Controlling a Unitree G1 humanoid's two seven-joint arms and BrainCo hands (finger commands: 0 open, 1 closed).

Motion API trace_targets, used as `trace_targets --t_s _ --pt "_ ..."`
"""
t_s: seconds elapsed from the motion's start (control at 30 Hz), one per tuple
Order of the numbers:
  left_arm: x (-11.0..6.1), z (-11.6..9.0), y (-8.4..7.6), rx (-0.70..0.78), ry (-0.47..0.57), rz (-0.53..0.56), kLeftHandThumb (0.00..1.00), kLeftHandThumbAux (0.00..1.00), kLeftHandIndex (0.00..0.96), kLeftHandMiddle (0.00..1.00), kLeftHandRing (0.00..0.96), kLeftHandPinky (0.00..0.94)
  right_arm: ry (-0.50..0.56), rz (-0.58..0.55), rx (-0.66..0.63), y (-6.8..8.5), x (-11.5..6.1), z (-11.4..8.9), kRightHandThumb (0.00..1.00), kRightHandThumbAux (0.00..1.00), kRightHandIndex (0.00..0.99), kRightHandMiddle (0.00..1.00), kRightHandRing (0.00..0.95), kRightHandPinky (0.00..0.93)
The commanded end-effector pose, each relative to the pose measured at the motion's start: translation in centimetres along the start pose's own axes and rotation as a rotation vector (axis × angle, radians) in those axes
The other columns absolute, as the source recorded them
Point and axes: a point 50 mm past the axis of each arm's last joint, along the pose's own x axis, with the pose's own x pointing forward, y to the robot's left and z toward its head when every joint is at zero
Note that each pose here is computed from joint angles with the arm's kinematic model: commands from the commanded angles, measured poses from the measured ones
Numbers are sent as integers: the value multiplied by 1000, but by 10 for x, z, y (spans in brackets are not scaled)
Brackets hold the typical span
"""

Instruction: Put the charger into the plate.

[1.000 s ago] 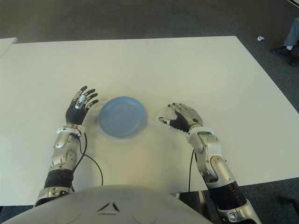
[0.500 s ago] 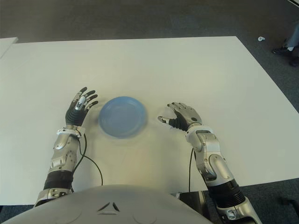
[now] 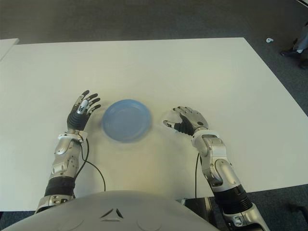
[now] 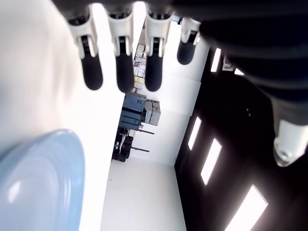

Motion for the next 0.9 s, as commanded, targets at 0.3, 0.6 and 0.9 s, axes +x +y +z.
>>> trace_targets --t_s 0.3,0.6,0.9 --pt "-3 -3 4 -12 16 -5 0 491 133 237 248 262 96 -15 34 18 4 -27 259 142 0 0 0 0" --pt "-8 -4 8 -11 13 8 0 493 141 240 251 260 119 -54 23 26 4 -29 280 222 0 0 0 0" --pt "-10 -2 12 4 15 15 0 488 133 236 245 255 112 -56 16 31 1 -29 328 257 0 0 0 0"
